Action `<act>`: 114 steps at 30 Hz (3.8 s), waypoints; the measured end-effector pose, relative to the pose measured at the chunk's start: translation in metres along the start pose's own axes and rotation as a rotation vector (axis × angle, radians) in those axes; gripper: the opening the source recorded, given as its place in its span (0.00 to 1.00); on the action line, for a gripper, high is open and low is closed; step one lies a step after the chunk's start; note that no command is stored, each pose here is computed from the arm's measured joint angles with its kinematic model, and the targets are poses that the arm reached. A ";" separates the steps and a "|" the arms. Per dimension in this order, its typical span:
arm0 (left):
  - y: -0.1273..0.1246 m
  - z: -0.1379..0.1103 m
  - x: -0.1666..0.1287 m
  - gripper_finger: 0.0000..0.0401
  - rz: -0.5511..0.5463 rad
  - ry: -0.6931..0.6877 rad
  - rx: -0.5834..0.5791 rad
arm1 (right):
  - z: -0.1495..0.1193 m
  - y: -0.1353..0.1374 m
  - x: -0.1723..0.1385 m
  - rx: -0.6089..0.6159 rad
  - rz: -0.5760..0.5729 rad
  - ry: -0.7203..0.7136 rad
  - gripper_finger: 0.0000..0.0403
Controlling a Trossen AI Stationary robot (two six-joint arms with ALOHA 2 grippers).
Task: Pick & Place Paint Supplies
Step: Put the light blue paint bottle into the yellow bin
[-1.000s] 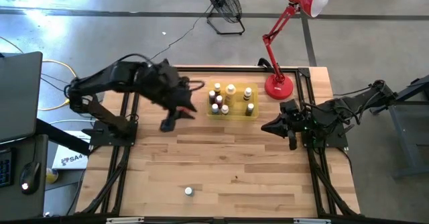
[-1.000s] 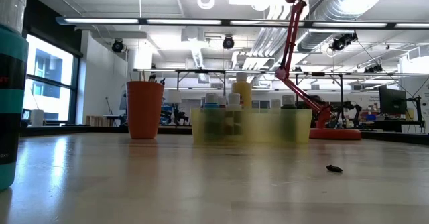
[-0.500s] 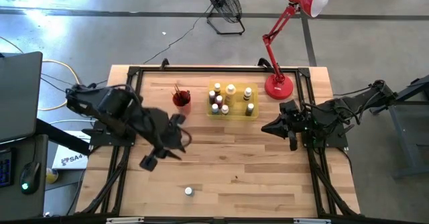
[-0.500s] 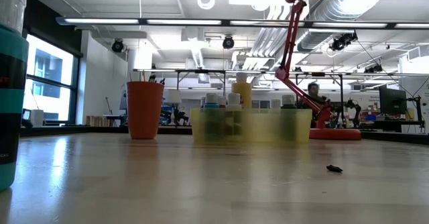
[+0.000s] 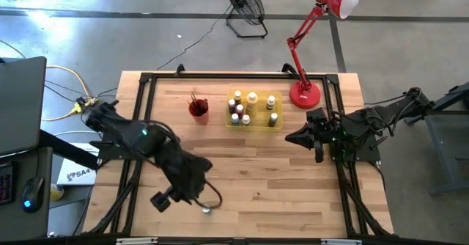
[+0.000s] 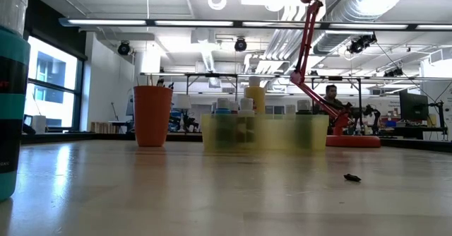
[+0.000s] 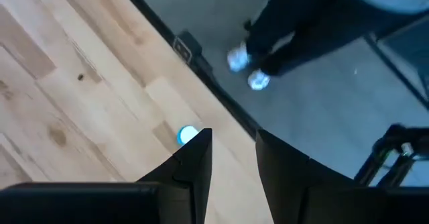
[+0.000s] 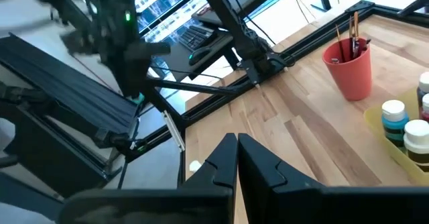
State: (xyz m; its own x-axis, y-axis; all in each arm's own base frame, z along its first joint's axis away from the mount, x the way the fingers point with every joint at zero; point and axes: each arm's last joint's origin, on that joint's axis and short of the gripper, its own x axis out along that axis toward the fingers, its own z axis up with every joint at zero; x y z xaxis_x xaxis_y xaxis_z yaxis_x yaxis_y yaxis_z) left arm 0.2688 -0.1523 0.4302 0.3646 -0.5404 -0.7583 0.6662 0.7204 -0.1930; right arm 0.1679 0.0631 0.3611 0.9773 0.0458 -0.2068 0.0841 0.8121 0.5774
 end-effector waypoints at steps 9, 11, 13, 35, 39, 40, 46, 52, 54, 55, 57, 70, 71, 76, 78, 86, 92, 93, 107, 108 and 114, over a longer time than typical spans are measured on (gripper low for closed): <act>0.010 -0.002 0.032 0.29 0.100 0.153 0.011 | -0.003 0.001 0.000 -0.004 0.048 0.061 0.01; 0.013 -0.003 0.039 0.32 0.121 0.186 -0.015 | -0.004 0.000 0.000 -0.008 0.059 0.087 0.01; 0.015 -0.003 0.046 0.36 0.122 0.211 -0.033 | -0.006 0.000 0.000 -0.013 0.060 0.111 0.01; -0.010 -0.020 0.138 0.58 0.157 0.493 0.161 | -0.007 0.000 0.002 -0.014 0.063 0.125 0.01; -0.007 -0.023 0.153 0.58 0.164 0.446 0.147 | -0.009 0.000 0.005 0.000 0.056 0.133 0.01; -0.006 -0.022 0.155 0.58 0.169 0.428 0.137 | -0.009 0.000 0.006 0.002 0.053 0.136 0.01; -0.002 -0.024 0.168 0.58 0.185 0.365 0.121 | -0.014 0.000 0.013 -0.002 0.044 0.164 0.01; 0.000 -0.032 0.177 0.58 0.190 0.387 0.119 | -0.017 0.001 0.017 -0.006 0.048 0.192 0.01; 0.001 -0.035 0.180 0.58 0.190 0.395 0.118 | -0.016 0.001 0.017 -0.005 0.048 0.189 0.01; 0.001 -0.037 0.181 0.58 0.190 0.402 0.116 | -0.016 0.001 0.017 -0.005 0.047 0.188 0.01; 0.002 -0.039 0.184 0.58 0.191 0.397 0.115 | -0.016 0.001 0.017 -0.005 0.047 0.188 0.01; 0.006 -0.053 0.201 0.58 0.201 0.387 0.067 | -0.016 0.001 0.017 -0.005 0.047 0.188 0.01; 0.007 -0.053 0.201 0.58 0.201 0.388 0.066 | -0.016 0.001 0.017 -0.005 0.047 0.188 0.01; 0.008 -0.056 0.204 0.58 0.203 0.383 0.057 | -0.016 0.001 0.017 -0.008 0.047 0.188 0.01; 0.008 -0.055 0.206 0.58 0.206 0.366 0.045 | -0.016 0.001 0.017 -0.009 0.047 0.188 0.01; 0.008 -0.055 0.206 0.54 0.211 0.361 0.021 | -0.016 0.001 0.017 -0.012 0.047 0.188 0.01; 0.008 -0.055 0.206 0.41 0.211 0.362 0.021 | -0.016 0.001 0.017 -0.013 0.048 0.188 0.01; 0.008 -0.055 0.206 0.38 0.211 0.362 0.021 | -0.016 0.001 0.017 -0.014 0.048 0.188 0.01; 0.008 -0.055 0.206 0.32 0.220 0.359 -0.013 | -0.016 0.001 0.017 -0.013 0.047 0.188 0.01; 0.008 -0.055 0.206 0.32 0.220 0.359 -0.013 | -0.016 0.001 0.017 -0.013 0.047 0.188 0.01; 0.008 -0.055 0.206 0.33 0.227 0.355 -0.051 | -0.016 0.001 0.017 -0.013 0.049 0.189 0.01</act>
State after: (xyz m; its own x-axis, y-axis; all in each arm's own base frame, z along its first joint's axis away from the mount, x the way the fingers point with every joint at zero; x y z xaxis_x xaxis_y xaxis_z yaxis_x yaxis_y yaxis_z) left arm 0.3134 -0.2338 0.2382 0.2453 -0.1885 -0.9509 0.5589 0.8290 -0.0202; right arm 0.1815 0.0741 0.3451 0.9263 0.1923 -0.3241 0.0340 0.8140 0.5799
